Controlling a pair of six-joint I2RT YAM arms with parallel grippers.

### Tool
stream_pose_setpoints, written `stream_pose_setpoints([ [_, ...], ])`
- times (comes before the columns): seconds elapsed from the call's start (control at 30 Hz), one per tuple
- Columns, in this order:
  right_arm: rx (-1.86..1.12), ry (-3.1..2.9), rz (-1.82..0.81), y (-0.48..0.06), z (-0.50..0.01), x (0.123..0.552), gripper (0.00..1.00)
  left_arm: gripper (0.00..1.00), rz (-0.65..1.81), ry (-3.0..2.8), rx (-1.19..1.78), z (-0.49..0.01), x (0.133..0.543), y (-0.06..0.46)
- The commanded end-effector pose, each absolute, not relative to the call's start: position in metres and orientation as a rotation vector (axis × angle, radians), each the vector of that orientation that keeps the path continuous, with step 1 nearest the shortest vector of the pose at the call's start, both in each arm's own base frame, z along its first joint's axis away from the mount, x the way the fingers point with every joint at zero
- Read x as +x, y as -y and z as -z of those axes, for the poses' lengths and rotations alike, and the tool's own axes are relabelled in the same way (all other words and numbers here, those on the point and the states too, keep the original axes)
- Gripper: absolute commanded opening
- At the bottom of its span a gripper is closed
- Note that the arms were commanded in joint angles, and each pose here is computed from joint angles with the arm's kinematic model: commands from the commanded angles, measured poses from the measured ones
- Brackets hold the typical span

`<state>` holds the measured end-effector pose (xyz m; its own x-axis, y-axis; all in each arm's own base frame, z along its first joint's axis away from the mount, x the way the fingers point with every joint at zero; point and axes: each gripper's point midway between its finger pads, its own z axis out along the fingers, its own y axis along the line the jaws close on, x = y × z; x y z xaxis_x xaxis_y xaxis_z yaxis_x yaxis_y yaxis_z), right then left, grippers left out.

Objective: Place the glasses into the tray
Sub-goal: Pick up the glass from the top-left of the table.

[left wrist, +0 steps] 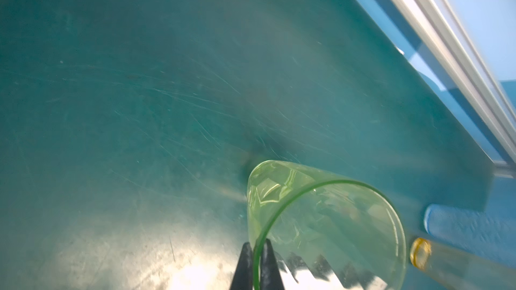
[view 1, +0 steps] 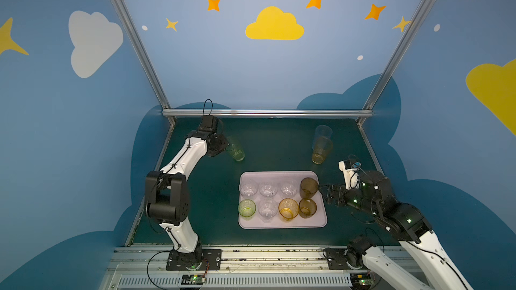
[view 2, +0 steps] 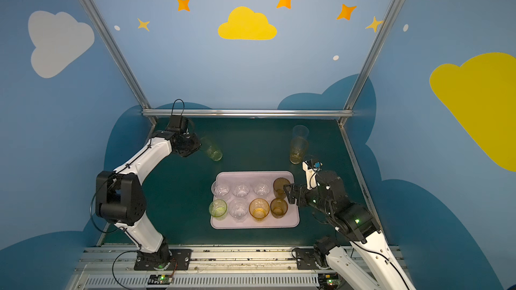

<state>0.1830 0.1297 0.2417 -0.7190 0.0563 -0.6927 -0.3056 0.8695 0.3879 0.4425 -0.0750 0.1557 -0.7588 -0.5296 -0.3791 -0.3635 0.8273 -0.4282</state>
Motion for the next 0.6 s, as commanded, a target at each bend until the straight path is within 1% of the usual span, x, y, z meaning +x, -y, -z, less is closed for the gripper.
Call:
stream_pose_setpoints([
  [0.0, -0.143, -2.264, -0.633, -0.127, -0.252, 0.186, 0.87, 0.04, 0.521, -2.435, -0.566, -0.202, 0.44, 0.085],
  [0.2, -0.117, -2.278, -0.673, -0.135, -0.255, 0.192, 0.87, 0.04, 0.521, -2.418, -0.48, -0.225, 0.417, 0.09],
  [0.4, -0.053, -2.318, -0.712, -0.143, -0.245, 0.201, 0.87, 0.04, 0.508, -2.436, -0.416, -0.237, 0.395, 0.089],
  [0.57, -0.013, -2.322, -0.735, -0.147, -0.242, 0.207, 0.87, 0.04, 0.557, -2.427, -0.333, -0.246, 0.378, 0.095],
])
